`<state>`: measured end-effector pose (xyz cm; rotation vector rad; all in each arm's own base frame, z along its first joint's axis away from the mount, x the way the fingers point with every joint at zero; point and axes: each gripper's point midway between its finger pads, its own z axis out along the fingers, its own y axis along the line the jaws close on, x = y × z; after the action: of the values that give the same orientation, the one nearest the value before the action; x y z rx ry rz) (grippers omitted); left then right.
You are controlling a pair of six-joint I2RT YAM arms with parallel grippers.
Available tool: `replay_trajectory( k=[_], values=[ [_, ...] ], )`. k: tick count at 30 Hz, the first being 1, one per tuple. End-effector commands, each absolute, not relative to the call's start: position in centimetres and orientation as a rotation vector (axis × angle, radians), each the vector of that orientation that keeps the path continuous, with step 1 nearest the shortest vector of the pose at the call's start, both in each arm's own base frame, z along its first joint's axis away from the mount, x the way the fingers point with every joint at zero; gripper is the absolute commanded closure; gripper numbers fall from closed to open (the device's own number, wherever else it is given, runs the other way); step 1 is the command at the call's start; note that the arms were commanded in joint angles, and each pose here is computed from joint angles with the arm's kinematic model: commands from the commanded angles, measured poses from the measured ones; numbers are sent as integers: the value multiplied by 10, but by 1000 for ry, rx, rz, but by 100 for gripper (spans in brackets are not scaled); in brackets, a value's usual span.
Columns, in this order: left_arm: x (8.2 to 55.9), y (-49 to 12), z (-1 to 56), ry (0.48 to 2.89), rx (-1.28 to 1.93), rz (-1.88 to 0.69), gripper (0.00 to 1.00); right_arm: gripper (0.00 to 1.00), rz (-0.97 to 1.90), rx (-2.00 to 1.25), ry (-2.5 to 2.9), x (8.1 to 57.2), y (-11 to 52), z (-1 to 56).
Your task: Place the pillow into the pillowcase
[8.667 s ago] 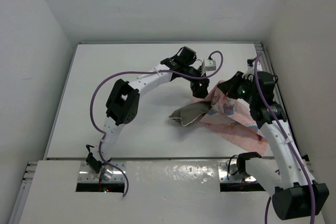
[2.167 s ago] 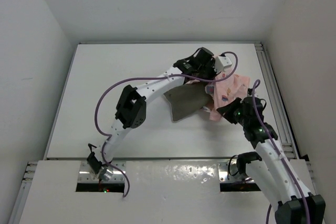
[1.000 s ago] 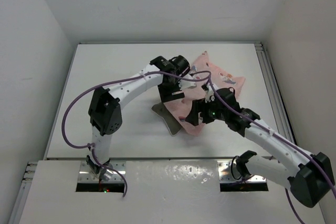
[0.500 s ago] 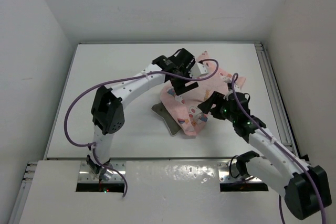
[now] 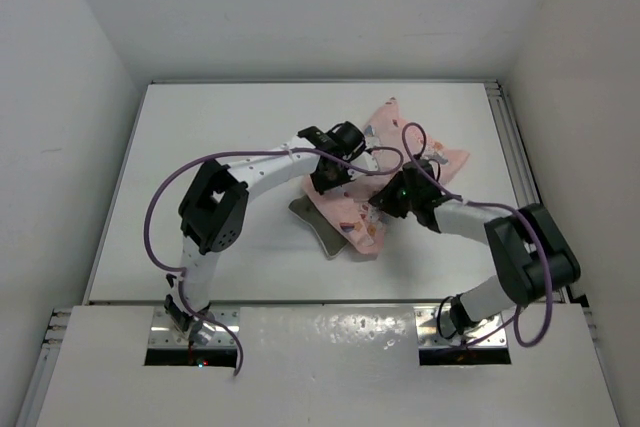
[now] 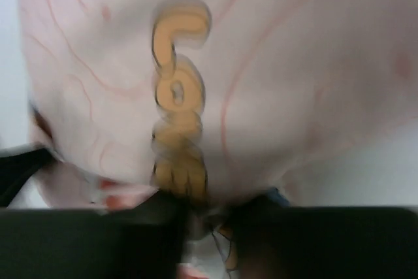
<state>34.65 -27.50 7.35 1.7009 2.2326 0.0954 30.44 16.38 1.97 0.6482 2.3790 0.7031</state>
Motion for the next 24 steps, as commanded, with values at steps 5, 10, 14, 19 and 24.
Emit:
replay_trajectory(
  k=[5,10,14,19,24],
  values=[
    [339,-274,112,2203,1715,15,100,100,748,524,2248,407,174,80],
    [330,-285,130,2186,1719,-99,64,79,722,276,2348,462,182,106],
    [339,-285,139,2164,1688,-55,47,39,797,223,2321,480,179,140],
    [380,-287,156,2095,1518,119,38,24,664,309,2303,451,137,141],
    [438,-296,174,2002,1223,201,21,30,657,542,2273,373,119,96]
  ],
)
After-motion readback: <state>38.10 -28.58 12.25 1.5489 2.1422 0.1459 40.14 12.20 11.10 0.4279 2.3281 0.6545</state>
